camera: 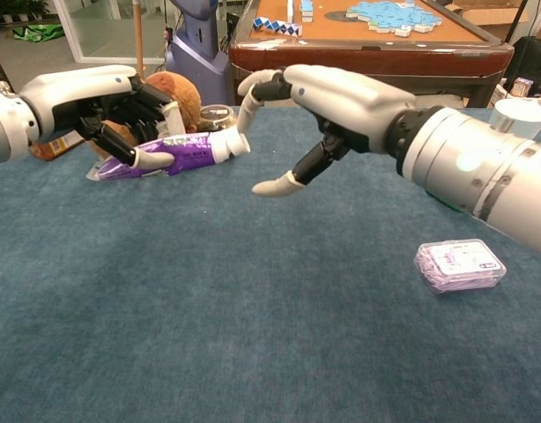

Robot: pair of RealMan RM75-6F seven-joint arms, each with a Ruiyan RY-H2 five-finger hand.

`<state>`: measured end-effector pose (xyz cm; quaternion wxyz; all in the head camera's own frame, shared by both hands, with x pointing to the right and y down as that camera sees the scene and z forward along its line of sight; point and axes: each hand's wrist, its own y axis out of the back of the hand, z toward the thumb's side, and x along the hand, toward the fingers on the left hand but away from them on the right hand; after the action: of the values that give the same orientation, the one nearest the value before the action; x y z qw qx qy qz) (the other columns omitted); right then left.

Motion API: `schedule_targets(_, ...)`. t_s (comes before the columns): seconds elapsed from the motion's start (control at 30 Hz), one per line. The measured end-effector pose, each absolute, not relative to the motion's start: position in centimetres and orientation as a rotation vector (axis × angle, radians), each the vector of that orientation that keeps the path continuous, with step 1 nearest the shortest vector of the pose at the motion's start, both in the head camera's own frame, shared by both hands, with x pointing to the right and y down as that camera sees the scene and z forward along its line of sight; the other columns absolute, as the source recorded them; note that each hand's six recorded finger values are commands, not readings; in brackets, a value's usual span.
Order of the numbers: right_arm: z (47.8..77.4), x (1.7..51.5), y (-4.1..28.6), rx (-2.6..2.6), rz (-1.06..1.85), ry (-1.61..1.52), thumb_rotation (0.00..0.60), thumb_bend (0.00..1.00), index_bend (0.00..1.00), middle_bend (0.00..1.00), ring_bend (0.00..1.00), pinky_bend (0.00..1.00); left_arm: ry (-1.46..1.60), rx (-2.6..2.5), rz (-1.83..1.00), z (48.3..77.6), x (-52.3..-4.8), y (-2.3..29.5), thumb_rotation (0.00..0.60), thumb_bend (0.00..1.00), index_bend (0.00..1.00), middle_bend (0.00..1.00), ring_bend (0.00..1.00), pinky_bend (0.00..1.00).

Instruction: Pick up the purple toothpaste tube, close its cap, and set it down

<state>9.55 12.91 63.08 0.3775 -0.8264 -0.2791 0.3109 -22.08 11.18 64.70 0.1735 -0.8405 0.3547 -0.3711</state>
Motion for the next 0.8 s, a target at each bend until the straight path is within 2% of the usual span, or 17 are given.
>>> schedule_targets(0.13, 61.6, 10.6, 12.5, -2.22, 0.751, -0.809, 0.525, 0.08, 0.16, 0.1, 0.0, 0.0, 1.065, -2.424, -1.018, 64.4, -22.8, 11.7, 0.6, 0.33, 0.64, 0.7, 0.5, 0.44)
schedule_targets(0.3, 60.3, 11.5, 11.8, -2.351, 0.703, -0.906, 0.525, 0.06, 0.0, 0.02, 0.0, 0.0, 1.118, -2.457, -0.971, 64.2, -23.3, 12.3, 0.6, 0.34, 0.64, 0.72, 0.51, 0.46)
schedule_targets(0.47, 60.0, 11.4, 11.4, -2.53, 0.655, -0.993, 0.485, 0.0, 0.0, 0.0, 0.0, 0.0, 1.151, -2.481, -0.936, 63.9, -23.0, 12.4, 0.6, 0.34, 0.65, 0.72, 0.51, 0.47)
schedule_targets(0.67, 60.6, 10.1, 11.2, -2.705, 0.622, -1.054, 0.416, 0.0, 0.0, 0.0, 0.0, 0.0, 1.174, -2.495, -0.93, 63.9, -22.5, 12.0, 0.6, 0.34, 0.65, 0.74, 0.52, 0.48)
schedule_targets(0.8, 61.1, 8.6, 11.1, -2.766, 0.599, -1.075, 0.398, 0.0, 0.0, 0.0, 0.0, 0.0, 1.193, -2.505, -0.928, 63.9, -22.0, 11.6, 0.6, 0.34, 0.65, 0.74, 0.52, 0.48)
